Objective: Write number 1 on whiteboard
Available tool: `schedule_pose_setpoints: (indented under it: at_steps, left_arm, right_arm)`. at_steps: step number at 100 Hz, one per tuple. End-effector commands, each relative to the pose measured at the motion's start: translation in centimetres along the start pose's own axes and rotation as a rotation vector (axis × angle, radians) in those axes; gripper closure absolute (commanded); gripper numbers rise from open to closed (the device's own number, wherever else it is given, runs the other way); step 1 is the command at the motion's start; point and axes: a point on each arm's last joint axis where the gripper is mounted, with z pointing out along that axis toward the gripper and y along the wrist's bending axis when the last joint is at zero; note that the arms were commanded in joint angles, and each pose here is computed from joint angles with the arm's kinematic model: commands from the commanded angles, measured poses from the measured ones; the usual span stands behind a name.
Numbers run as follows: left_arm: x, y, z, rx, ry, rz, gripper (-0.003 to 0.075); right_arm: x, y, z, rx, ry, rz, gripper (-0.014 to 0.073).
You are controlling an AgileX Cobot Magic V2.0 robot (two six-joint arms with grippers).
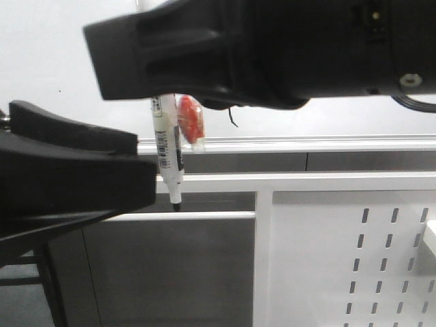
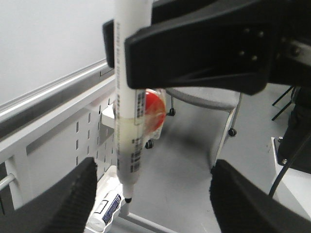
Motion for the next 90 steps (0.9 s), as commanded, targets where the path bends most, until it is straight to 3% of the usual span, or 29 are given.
schedule_pose_setpoints:
  at_steps: [1,70,90]
  left_arm:
    - [-3.0,-0.3,0.0,0.047,-0.251,0.009,0.027]
    - [-3.2,0.0,0.1,0.025,-0.262,0.003,0.027]
    - [-3.2,0.1,0.0,0.019,-0.265,0.0,0.0309]
  right_arm:
    - [-2.2,-0.4,0.1,0.026,-0.141,-0.019,0.0664]
    - [-3.3,0.1,0.3,-0.022,-0.199,-0.022,0.0664]
    - [-3.3,0.2,0.2,-0.025,-0.207,-0.022,0.0664]
